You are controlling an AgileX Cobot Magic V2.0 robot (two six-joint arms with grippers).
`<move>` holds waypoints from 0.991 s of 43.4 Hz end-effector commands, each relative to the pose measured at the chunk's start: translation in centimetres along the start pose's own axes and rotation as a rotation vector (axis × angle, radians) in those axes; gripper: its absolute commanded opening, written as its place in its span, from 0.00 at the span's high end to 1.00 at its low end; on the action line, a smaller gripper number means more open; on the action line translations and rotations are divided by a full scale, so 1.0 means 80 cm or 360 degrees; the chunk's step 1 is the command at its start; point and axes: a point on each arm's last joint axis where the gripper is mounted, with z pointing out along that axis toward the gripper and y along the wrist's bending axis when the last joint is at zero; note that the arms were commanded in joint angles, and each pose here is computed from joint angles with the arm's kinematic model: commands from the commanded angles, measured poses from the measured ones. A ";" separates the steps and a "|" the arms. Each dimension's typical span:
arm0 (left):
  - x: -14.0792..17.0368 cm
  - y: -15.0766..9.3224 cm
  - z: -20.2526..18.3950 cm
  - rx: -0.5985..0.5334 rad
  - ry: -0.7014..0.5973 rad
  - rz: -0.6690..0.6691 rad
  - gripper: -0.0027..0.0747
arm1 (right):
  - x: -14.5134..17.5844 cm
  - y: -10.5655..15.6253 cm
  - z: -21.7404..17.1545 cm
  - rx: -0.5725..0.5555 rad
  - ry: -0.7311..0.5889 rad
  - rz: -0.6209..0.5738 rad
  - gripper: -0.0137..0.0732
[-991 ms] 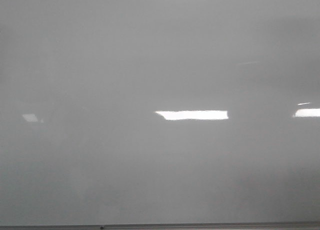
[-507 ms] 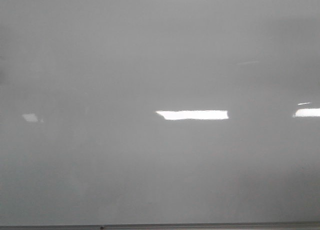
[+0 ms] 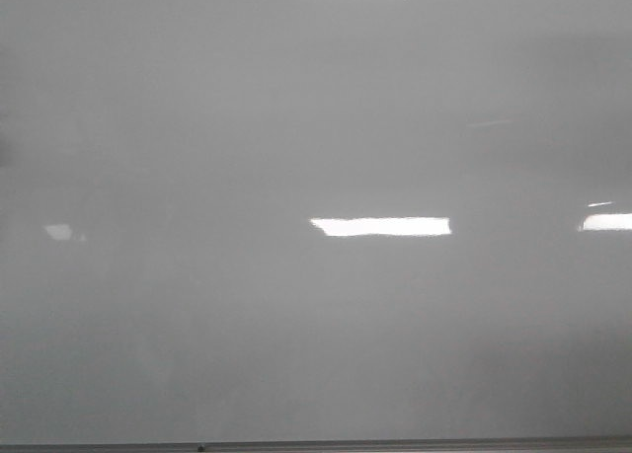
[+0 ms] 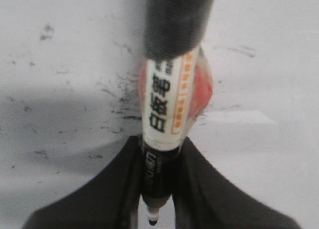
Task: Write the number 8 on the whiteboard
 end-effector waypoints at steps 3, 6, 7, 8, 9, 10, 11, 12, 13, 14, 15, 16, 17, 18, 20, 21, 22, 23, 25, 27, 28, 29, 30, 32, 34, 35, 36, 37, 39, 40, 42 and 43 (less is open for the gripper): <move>-0.027 -0.002 -0.030 0.0007 -0.0184 -0.0008 0.95 | -0.022 -0.001 -0.007 0.0015 -0.0173 -0.0021 0.23; -0.030 -0.002 -0.046 0.0011 -0.0167 -0.0003 0.99 | -0.023 0.000 -0.010 -0.0006 -0.0151 0.0005 0.23; -0.031 -0.002 -0.052 0.0011 -0.0152 0.0013 0.99 | -0.025 0.000 -0.012 -0.0012 -0.0147 0.0012 0.23; -0.032 -0.002 -0.058 0.0011 -0.0134 0.0029 0.99 | -0.027 0.000 -0.014 -0.0020 -0.0136 0.0020 0.23; -0.033 -0.004 -0.068 0.0017 -0.0108 0.0080 0.99 | -0.028 0.001 -0.016 -0.0030 -0.0119 0.0030 0.23; -0.035 -0.006 -0.076 0.0024 -0.0096 0.0118 0.99 | -0.030 0.001 -0.019 -0.0039 -0.0105 0.0037 0.23; -0.037 -0.007 -0.083 0.0030 -0.0077 0.0158 0.99 | -0.031 0.002 -0.021 -0.0046 -0.0094 0.0043 0.23; -0.039 -0.010 -0.091 0.0044 -0.0040 0.0217 0.99 | -0.035 0.002 -0.025 -0.0052 -0.0091 0.0047 0.23; -0.042 -0.012 -0.099 0.0056 -0.0020 0.0257 0.99 | -0.036 0.002 -0.027 -0.0056 -0.0079 0.0048 0.23; -0.044 -0.014 -0.106 0.0068 0.0000 0.0282 0.99 | -0.038 0.003 -0.030 -0.0061 -0.0069 0.0050 0.23; -0.046 -0.016 -0.112 0.0076 0.0005 0.0310 0.99 | -0.038 0.003 -0.032 -0.0066 -0.0052 0.0052 0.23; -0.049 -0.020 -0.120 0.0097 0.0032 0.0354 0.99 | -0.041 0.003 -0.035 -0.0068 -0.0048 0.0051 0.23; -0.051 -0.024 -0.126 0.0113 0.0048 0.0393 0.99 | -0.042 0.003 -0.037 -0.0070 -0.0038 0.0050 0.23; -0.053 -0.027 -0.132 0.0133 0.0063 0.0428 0.99 | -0.043 0.003 -0.038 -0.0072 -0.0022 0.0049 0.23; -0.056 -0.035 -0.142 0.0174 0.0087 0.0504 0.99 | -0.045 0.003 -0.041 -0.0074 -0.0011 0.0047 0.23; -0.058 -0.041 -0.146 0.0208 0.0109 0.0555 0.99 | -0.046 0.003 -0.043 -0.0075 -0.0007 0.0047 0.23; -0.059 -0.046 -0.149 0.0238 0.0122 0.0591 0.99 | -0.046 0.003 -0.044 -0.0077 0.0004 0.0044 0.23; -0.059 -0.053 -0.153 0.0276 0.0142 0.0647 0.99 | -0.046 0.003 -0.045 -0.0078 0.0009 0.0042 0.23; -0.058 -0.063 -0.156 0.0346 0.0169 0.0709 0.99 | -0.046 0.003 -0.047 -0.0081 0.0037 0.0037 0.23; -0.057 -0.076 -0.160 0.0428 0.0184 0.0792 0.99 | -0.045 0.003 -0.048 -0.0083 0.0054 0.0036 0.23; -0.055 -0.082 -0.161 0.0471 0.0195 0.0815 0.99 | -0.044 0.004 -0.048 -0.0085 0.0061 0.0037 0.23; -0.053 -0.088 -0.161 0.0525 0.0212 0.0865 0.99 | -0.044 0.004 -0.048 -0.0088 0.0069 0.0038 0.23; -0.051 -0.094 -0.162 0.0577 0.0226 0.0903 0.99 | -0.043 0.004 -0.048 -0.0088 0.0077 0.0038 0.23; -0.047 -0.109 -0.162 0.0697 0.0255 0.0976 0.99 | -0.042 0.004 -0.048 -0.0091 0.0090 0.0039 0.23; -0.040 -0.124 -0.162 0.0812 0.0286 0.1075 0.99 | -0.042 0.004 -0.044 -0.0097 0.0117 0.0040 0.23; -0.037 -0.130 -0.162 0.0858 0.0304 0.1102 0.99 | -0.042 0.005 -0.044 -0.0101 0.0120 0.0038 0.23; -0.035 -0.137 -0.162 0.0915 0.0310 0.1151 0.99 | -0.041 0.006 -0.043 -0.0115 0.0135 0.0032 0.23; -0.033 -0.143 -0.162 0.0952 0.0316 0.1199 0.99 | -0.041 0.007 -0.041 -0.0131 0.0149 0.0016 0.23; -0.029 -0.157 -0.164 0.1016 0.0318 0.1262 0.99 | -0.041 0.011 -0.037 -0.0184 0.0173 -0.0016 0.23; -0.028 -0.161 -0.163 0.1031 0.0320 0.1281 0.99 | -0.042 0.013 -0.035 -0.0217 0.0185 -0.0033 0.23; -0.023 -0.174 -0.166 0.1078 0.0324 0.1346 0.99 | -0.043 0.019 -0.030 -0.0292 0.0210 -0.0090 0.23; -0.022 -0.180 -0.166 0.1096 0.0328 0.1372 0.99 | -0.044 0.024 -0.028 -0.0342 0.0224 -0.0118 0.23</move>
